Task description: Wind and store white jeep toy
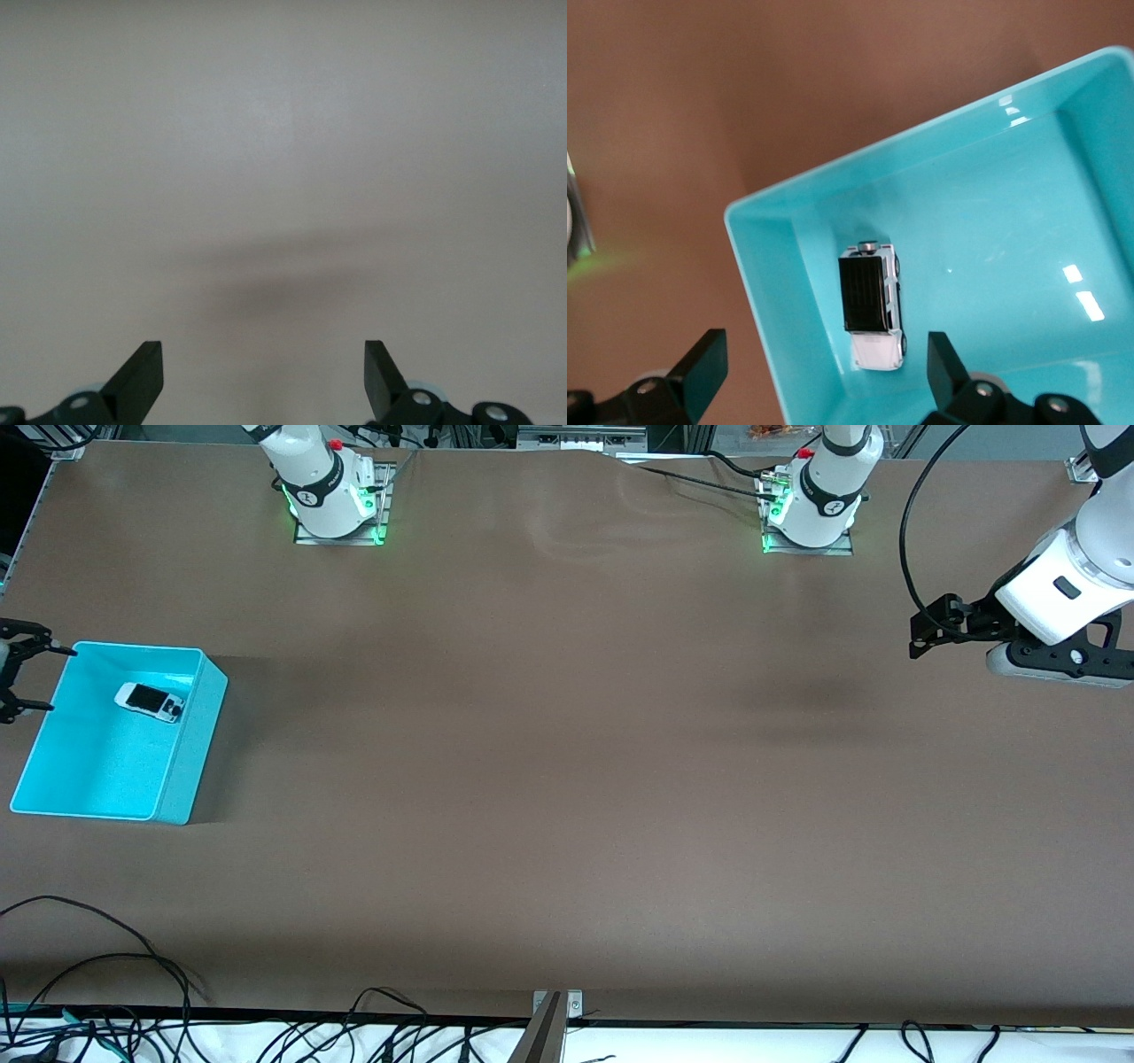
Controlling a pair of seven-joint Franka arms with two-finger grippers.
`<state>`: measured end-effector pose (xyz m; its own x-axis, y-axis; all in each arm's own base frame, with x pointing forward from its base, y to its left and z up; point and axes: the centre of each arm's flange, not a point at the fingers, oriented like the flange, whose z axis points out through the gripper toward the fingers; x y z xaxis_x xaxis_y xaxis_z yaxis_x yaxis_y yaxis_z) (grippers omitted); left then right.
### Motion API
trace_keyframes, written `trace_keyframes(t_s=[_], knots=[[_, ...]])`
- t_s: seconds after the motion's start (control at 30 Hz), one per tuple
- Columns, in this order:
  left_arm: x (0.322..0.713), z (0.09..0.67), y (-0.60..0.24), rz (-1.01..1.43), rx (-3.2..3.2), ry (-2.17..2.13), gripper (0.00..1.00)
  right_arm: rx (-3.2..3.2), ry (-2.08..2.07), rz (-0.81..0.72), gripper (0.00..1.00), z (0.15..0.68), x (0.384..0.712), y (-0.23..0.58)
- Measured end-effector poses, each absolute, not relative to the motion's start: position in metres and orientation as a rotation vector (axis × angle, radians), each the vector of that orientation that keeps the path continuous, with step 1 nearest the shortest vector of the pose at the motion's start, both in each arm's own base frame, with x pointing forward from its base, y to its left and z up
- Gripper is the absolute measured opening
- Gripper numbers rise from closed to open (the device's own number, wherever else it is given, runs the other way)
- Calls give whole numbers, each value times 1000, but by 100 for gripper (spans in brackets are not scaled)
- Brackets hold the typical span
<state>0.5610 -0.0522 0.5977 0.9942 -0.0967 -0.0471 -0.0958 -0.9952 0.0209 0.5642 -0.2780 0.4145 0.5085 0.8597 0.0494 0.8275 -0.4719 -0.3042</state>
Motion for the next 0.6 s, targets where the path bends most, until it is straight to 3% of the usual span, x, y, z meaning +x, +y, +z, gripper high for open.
trace_keyframes(t_s=[0.6], knots=[[566,599,-52,-63,3118,-150,100,-2868,-751,247,100,510,601,-154]])
